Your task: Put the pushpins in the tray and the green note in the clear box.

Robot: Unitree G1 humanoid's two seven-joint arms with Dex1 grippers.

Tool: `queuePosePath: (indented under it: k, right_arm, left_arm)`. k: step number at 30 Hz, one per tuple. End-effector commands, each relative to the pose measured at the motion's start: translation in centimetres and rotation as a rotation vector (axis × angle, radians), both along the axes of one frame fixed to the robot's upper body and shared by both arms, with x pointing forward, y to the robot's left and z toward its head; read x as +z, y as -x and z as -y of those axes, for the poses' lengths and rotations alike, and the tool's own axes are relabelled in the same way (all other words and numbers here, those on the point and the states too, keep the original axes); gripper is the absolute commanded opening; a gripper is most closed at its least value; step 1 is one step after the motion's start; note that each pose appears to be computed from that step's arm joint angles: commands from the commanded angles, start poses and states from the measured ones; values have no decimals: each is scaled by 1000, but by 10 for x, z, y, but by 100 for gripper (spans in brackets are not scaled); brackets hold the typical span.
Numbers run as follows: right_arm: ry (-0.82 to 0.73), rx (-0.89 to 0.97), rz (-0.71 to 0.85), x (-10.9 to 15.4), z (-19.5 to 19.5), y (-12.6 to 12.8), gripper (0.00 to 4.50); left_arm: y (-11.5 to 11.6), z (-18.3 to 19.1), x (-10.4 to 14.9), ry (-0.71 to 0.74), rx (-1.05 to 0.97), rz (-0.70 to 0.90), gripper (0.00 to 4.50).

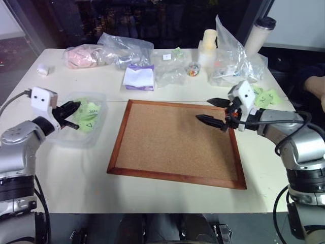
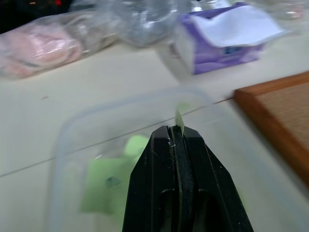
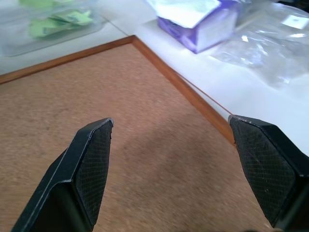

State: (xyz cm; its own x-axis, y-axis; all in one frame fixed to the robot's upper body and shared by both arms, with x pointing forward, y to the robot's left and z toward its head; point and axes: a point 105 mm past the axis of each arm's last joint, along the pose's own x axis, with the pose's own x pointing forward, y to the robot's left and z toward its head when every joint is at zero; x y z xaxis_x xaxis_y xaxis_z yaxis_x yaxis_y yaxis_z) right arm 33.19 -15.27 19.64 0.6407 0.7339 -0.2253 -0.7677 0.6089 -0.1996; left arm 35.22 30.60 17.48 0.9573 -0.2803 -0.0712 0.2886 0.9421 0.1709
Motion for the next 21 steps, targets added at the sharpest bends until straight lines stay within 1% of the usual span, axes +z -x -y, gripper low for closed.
queuePosePath:
  k: [1,8,16,19,21]
  right_arm:
    - [10,29,39,7,-6,4,392]
    - [39,27,22,0,-2,5,392]
    - [61,2,9,-10,6,4,392]
    - [62,-1,2,-12,8,4,392]
    - [64,-8,-7,-15,10,4,392]
  left_arm:
    - [0,-8,11,-19,20,51,0]
    - [0,0,22,-2,-20,81,0]
    - [3,3,7,-23,-6,32,0]
    - [2,1,8,-32,15,39,0]
    - [1,-7,7,-26,61,43,0]
